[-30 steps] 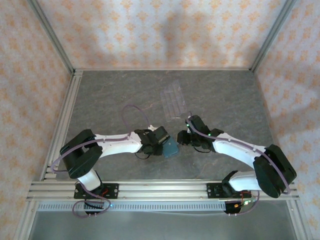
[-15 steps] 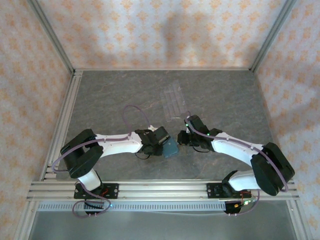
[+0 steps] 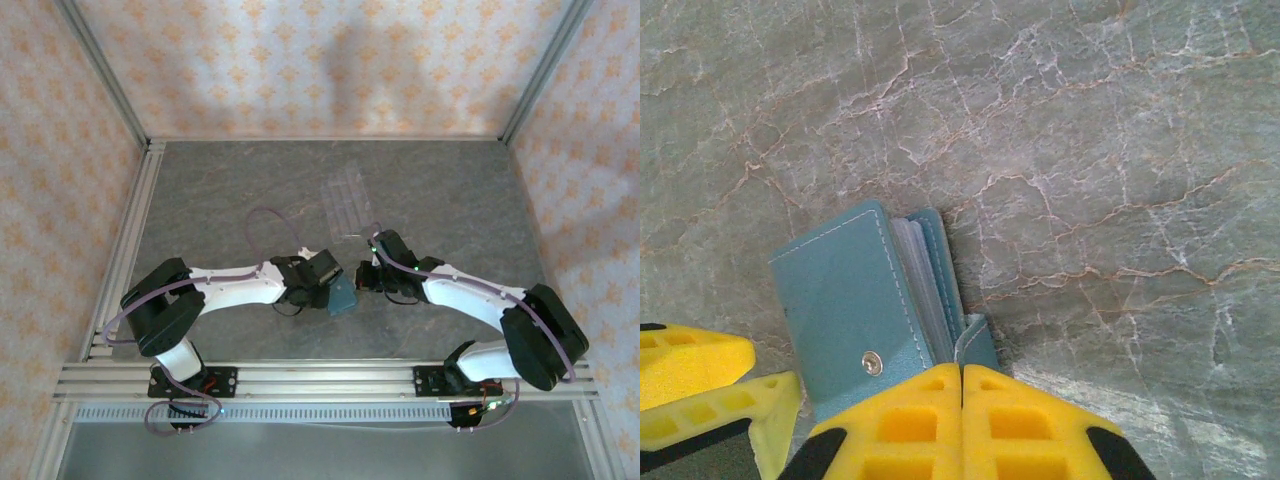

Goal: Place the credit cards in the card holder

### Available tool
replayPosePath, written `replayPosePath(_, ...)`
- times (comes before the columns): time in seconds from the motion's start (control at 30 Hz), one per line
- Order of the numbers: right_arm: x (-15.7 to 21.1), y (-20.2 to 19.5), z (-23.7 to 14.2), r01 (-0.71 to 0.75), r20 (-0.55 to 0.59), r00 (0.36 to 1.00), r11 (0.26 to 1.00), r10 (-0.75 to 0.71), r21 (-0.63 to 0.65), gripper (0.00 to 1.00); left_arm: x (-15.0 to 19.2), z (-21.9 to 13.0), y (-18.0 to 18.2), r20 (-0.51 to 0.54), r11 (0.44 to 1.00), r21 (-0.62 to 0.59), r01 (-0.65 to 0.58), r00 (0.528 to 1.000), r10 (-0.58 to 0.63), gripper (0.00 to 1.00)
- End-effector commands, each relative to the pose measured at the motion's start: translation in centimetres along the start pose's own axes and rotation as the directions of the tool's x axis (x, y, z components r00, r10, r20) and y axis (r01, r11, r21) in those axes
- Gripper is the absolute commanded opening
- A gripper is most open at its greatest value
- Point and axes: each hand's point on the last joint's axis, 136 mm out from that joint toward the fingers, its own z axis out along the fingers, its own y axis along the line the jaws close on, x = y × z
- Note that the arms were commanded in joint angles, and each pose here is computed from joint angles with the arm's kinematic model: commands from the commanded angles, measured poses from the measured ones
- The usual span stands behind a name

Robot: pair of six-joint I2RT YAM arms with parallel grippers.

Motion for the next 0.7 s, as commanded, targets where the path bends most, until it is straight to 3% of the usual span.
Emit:
replayPosePath(0.0,0.1,0.0,-0.6,0.009,0.014,1.000,1.000,-0.009,-0.013,0.00,-1.4,-1.0,-0.3,0.023,0.999,0.034,0.041,0.999,-0.042,0.43)
replayPosePath(0.33,0.2,0.4,-0.8,0.013,0.011,1.000,0.999,-0.013,-0.041,0.00,-3.1,-0.2,-0.2,0.023,0.999,-0.001,0.049,0.999,-0.049,0.43)
replayPosePath(0.67,0.5,0.7,-0.8,0.021,0.000,1.000,0.998,-0.021,-0.061,0.00,-2.0,2.0,-0.1,-0.006,0.999,-0.050,0.021,1.000,-0.021,0.43)
